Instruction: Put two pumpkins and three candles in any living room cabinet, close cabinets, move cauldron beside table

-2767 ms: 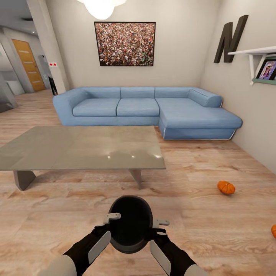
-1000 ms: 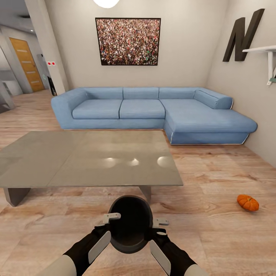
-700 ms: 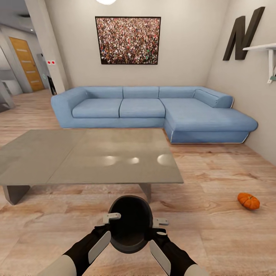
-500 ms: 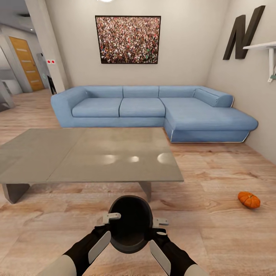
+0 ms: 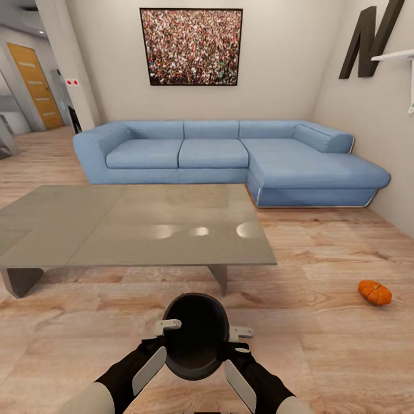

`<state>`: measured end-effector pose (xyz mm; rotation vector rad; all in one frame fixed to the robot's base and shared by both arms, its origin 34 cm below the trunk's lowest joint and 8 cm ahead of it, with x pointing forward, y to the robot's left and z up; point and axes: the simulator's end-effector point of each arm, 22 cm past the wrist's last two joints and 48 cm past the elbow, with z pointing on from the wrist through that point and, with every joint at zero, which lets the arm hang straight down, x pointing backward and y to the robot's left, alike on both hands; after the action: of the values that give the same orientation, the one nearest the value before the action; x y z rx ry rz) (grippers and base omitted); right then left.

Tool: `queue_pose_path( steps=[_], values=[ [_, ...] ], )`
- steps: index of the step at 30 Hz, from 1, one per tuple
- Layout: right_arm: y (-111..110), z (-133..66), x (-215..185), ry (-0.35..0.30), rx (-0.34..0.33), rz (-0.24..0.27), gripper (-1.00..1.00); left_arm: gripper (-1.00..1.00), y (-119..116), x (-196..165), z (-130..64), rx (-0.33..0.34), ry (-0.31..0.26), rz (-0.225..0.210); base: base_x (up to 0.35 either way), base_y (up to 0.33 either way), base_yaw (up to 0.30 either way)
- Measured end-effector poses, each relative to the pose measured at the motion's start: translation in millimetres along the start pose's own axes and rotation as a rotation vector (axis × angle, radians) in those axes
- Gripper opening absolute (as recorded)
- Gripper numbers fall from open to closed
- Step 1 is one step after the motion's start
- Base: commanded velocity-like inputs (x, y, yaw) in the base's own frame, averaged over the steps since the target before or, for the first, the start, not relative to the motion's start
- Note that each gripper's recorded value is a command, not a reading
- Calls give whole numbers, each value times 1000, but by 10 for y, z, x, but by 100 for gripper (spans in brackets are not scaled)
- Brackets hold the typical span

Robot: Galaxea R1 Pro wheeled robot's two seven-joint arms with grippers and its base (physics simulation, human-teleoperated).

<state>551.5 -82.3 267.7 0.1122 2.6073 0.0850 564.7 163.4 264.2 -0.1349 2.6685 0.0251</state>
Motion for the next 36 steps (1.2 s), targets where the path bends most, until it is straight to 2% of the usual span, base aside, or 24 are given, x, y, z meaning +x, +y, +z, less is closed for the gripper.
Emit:
queue_pose_path(
  steps=[16,36],
  values=[
    [-2,21,37,8,3,2,-100,-100,5,40,29,0,9,-3,9,0,0],
    [-2,19,32,7,3,1,-100,-100,5,35,27,0,8,-3,159,0,0]
  ],
)
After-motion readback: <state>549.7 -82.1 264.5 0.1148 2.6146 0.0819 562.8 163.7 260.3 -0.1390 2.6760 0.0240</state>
